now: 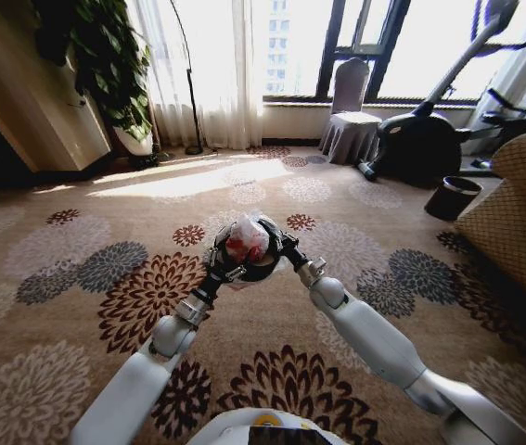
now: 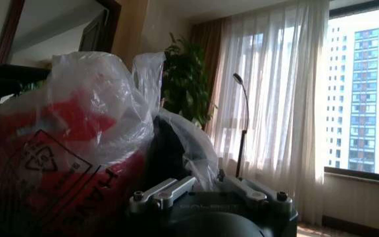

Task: Pick up the trash from the ground and place it into the trash bin.

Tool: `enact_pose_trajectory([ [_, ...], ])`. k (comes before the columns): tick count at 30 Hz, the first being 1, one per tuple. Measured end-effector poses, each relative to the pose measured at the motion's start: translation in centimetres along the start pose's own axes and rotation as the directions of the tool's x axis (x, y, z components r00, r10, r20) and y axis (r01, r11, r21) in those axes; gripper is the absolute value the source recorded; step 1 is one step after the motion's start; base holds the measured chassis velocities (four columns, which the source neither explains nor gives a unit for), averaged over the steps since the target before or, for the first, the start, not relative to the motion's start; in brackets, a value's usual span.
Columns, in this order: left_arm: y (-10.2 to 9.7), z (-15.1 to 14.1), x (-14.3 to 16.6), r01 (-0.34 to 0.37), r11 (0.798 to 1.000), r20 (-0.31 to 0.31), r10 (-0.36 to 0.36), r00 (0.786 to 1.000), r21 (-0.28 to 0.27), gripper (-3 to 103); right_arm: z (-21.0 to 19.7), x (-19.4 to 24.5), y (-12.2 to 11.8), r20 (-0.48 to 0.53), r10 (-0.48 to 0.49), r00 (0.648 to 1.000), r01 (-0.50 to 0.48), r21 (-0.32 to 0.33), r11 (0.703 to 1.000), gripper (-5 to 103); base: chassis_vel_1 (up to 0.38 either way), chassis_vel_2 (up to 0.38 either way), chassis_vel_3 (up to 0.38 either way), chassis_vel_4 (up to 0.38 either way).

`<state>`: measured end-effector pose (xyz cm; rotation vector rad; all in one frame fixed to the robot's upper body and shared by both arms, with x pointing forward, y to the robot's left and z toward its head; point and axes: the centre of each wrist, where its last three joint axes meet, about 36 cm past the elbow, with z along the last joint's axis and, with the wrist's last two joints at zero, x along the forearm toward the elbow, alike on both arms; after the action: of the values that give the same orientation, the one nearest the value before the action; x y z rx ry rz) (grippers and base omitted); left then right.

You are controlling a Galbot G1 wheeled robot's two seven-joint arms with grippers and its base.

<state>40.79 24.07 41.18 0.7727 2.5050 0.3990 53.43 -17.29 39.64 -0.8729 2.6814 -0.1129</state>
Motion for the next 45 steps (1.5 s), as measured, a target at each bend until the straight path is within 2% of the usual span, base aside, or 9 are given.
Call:
enact_pose_trajectory([
  [6, 1.0, 0.2, -1.3, -0.043, 0.998, -0.020, 0.042, 0.999, -0.038, 74, 0.3, 0.5, 0.5, -0.003, -0.007, 1.000, 0.007, 0.004, 1.000, 0, 0.000, 0.000, 0.000, 0.000],
  [16, 1.8, 0.6, -2.5, -0.020, 0.997, -0.171, 0.033, 0.985, 0.076, 73, 0.5, 1.9, 0.6, -0.011, -0.003, 1.000, 0.003, 0.012, 1.000, 0, 0.000, 0.000, 0.000, 0.000],
  [20, 1.0, -0.5, -2.0, -0.006, 0.995, -0.146, 0.021, 0.989, 0.100, 70, 0.5, 2.0, 0.4, -0.010, 0.005, 1.000, -0.005, 0.015, 1.000, 0, 0.000, 0.000, 0.000, 0.000],
  [27, 0.5, -3.3, -0.9, 0.021, 0.988, -0.021, -0.018, 1.000, 0.151, 94, 0.5, 1.8, -0.3, -0.012, 0.029, 1.000, -0.029, 0.016, 0.999, 0, 0.000, 0.000, 0.000, 0.000],
  [32, 0.4, -6.3, -0.4, 0.145, 0.968, 0.038, -0.156, 0.987, 0.205, 100, -0.4, 2.8, -1.5, -0.068, 0.069, 0.995, -0.068, 0.012, 0.998, 0, 0.000, 0.000, 0.000, 0.000],
  [36, 1.6, -7.7, 1.1, 0.303, 0.930, -0.011, -0.308, 0.951, 0.209, 100, -1.8, 4.1, -2.5, -0.116, 0.093, 0.989, -0.095, -0.009, 0.995, 0, 0.000, 0.000, 0.000, 0.000],
  [38, 2.7, -8.1, 3.9, 0.486, 0.843, -0.119, -0.471, 0.874, 0.232, 100, -4.1, 6.2, -3.2, -0.135, 0.120, 0.984, -0.126, -0.036, 0.991, 0, 0.000, 0.000, 0.000, 0.000],
  [40, 2.7, -8.1, 4.6, 0.517, 0.821, -0.143, -0.497, 0.856, 0.240, 100, -4.6, 6.7, -3.3, -0.135, 0.128, 0.983, -0.134, -0.038, 0.990, 0, 0.000, 0.000, 0.000, 0.000],
  [45, 1.1, -8.3, 9.9, 0.726, 0.635, -0.317, -0.653, 0.687, 0.264, 100, -10.4, 12.2, -1.9, -0.088, 0.183, 0.979, -0.190, -0.072, 0.979, 0, 0.000, 0.000, 0.000, 0.000],
])
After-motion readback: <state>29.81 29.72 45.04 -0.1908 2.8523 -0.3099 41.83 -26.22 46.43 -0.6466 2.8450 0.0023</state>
